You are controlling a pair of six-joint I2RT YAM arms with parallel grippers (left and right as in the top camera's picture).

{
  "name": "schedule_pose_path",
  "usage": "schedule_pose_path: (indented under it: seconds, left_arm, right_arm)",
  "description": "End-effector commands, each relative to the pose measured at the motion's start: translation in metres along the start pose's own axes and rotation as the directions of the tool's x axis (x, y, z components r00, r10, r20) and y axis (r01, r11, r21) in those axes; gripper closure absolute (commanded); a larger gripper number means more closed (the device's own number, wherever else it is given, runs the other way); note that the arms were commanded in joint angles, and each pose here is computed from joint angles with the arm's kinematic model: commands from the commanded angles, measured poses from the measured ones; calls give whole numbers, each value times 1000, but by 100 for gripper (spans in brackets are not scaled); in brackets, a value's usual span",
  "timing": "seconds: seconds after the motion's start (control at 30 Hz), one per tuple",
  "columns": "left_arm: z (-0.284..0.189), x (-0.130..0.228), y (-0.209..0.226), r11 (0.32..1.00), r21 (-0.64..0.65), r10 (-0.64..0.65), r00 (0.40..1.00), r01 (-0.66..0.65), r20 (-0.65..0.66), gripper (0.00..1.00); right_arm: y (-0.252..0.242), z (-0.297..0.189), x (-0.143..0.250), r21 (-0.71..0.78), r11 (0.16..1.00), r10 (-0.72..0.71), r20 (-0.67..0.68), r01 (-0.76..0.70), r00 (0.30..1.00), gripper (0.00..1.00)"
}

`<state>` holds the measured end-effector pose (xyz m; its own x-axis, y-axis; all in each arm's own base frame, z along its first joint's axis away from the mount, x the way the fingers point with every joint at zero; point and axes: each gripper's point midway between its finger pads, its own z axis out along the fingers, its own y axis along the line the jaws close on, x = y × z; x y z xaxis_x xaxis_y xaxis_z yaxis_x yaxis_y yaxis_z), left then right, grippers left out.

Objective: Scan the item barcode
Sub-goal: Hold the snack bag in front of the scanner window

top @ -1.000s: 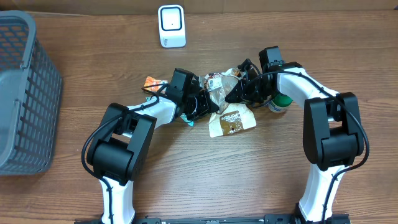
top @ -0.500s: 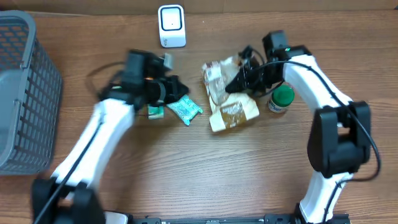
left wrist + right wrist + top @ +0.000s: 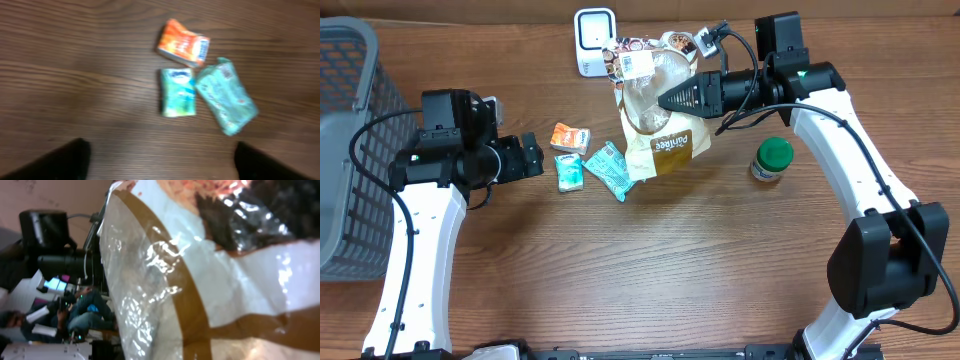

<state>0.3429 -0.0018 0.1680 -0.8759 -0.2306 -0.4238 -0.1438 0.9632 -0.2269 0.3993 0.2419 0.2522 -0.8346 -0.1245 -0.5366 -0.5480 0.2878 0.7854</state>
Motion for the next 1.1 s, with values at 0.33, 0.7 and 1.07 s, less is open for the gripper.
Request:
schedule_pose_path:
  seconds: [0.33, 0.7, 1.07]
  left_arm:
    - [0, -4, 23, 992, -126, 30, 999, -28, 12, 0]
    - [0, -4, 22, 992, -125, 32, 999, -30, 11, 0]
    - [0, -4, 22, 992, -125, 32, 999, -30, 11, 0]
  right_arm:
    - [18, -9, -109, 700, 700, -312, 125, 140, 942, 96]
    - [-42, 18, -177, 919, 26, -686, -270, 394, 675, 96]
    - [-134, 82, -174, 785, -316, -651, -588, 532, 481, 96]
